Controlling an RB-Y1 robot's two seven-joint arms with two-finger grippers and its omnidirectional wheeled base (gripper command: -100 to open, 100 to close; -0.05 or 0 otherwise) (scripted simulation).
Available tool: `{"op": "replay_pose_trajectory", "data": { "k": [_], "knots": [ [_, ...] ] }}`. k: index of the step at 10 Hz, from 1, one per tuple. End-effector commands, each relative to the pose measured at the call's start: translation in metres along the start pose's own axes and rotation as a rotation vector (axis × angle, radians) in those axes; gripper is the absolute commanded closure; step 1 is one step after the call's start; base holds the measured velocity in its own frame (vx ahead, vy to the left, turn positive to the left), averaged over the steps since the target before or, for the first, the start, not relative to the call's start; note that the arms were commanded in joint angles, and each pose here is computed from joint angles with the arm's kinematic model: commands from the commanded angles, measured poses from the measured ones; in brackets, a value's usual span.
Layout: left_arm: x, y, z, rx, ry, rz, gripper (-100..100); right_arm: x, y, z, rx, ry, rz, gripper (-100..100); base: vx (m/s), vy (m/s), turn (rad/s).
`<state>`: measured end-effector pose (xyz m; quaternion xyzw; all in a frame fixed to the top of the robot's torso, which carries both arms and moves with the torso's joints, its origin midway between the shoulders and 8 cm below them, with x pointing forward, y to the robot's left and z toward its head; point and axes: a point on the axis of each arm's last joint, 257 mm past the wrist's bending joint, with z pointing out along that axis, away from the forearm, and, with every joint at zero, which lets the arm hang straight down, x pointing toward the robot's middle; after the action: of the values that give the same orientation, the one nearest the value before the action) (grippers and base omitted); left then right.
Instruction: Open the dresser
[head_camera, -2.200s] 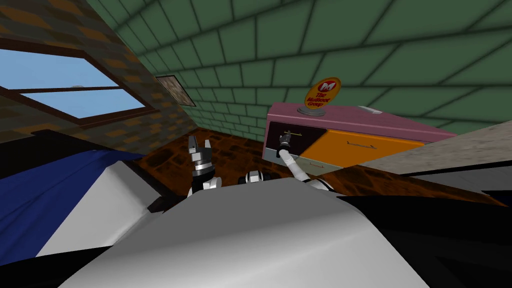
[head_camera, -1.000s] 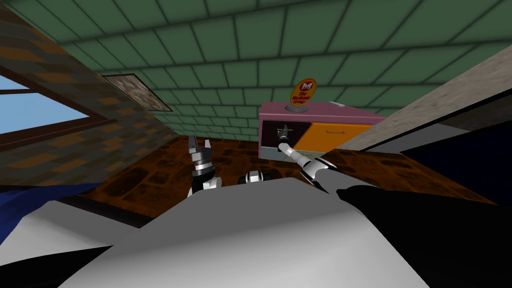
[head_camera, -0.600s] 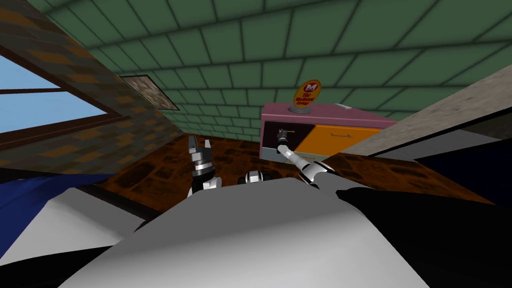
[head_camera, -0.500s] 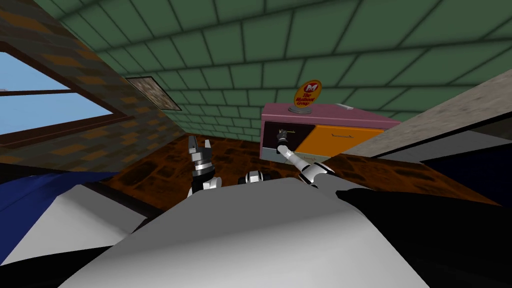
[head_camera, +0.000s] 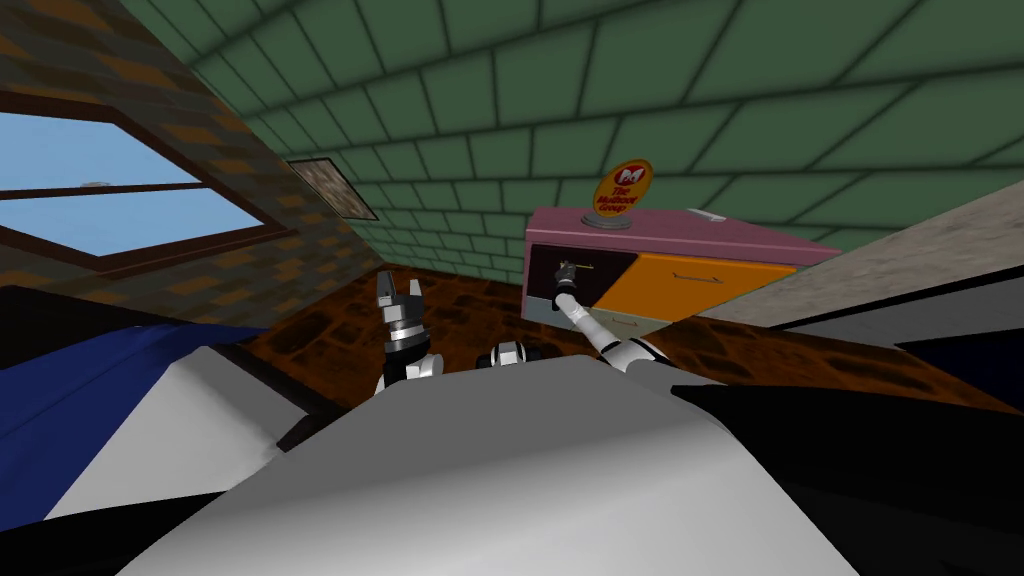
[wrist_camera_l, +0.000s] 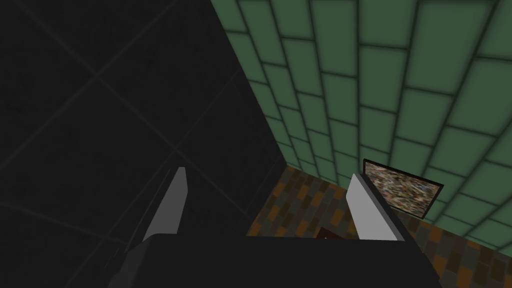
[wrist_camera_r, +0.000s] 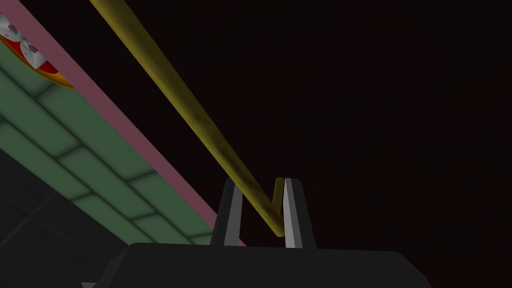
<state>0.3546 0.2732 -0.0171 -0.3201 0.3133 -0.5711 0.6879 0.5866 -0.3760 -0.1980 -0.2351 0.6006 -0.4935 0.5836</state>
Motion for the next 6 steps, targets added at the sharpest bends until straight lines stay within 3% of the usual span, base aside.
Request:
{"op": "replay_pose_trajectory", "data": {
  "k": [1,4,5,6],
  "knots": [
    [0.000,0.000,0.000,0.000,0.000,0.000,0,0.002,0.000,-0.017,0.006,0.022,0.015,100,-0.012,-0.052,0.103],
    [0.000,0.000,0.000,0.000,0.000,0.000,0,0.023,-0.008,-0.037,0.027,0.083,-0.008,100,-0.007,-0.052,0.181],
    [0.000,0.000,0.000,0.000,0.000,0.000,0,0.027,-0.020,-0.039,0.049,0.092,-0.005,100,-0.010,-0.048,0.146],
    [0.000,0.000,0.000,0.000,0.000,0.000,0,0.037,-0.024,-0.048,0.059,0.122,-0.030,100,-0.008,-0.062,0.239]
  ]
}}
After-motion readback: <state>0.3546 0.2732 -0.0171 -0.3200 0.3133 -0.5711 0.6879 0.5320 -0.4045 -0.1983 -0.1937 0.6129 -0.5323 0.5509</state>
